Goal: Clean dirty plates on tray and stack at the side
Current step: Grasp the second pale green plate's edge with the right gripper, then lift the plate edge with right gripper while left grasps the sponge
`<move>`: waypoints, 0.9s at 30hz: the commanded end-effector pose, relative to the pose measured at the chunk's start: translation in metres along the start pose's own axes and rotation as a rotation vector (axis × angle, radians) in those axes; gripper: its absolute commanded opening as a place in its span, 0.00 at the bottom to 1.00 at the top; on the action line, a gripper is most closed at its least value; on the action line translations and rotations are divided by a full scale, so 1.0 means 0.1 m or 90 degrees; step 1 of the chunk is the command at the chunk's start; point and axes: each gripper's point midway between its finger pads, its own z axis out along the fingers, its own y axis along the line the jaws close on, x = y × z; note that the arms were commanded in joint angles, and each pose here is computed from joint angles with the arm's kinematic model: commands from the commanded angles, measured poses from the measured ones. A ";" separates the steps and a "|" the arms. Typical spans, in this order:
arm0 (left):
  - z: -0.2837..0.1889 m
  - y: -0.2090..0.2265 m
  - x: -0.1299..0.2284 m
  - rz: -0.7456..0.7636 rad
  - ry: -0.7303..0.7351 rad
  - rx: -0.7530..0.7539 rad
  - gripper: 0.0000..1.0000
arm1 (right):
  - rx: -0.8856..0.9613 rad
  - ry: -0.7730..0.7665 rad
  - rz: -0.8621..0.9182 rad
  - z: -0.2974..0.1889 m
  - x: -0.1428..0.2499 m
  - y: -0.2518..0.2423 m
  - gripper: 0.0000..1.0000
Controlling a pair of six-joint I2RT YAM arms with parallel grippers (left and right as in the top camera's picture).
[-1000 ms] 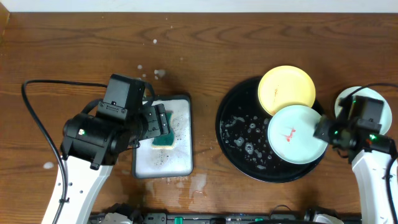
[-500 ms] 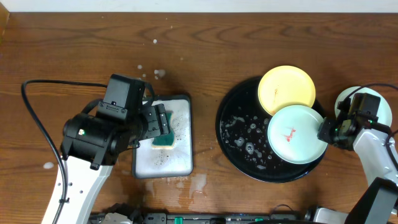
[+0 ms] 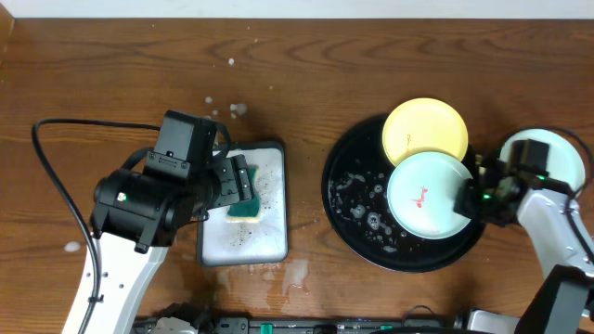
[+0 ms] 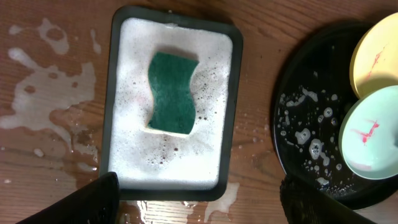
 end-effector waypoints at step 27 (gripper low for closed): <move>-0.01 0.05 0.06 -0.001 0.013 -0.010 0.83 | 0.008 -0.095 -0.028 -0.01 -0.48 -0.28 0.35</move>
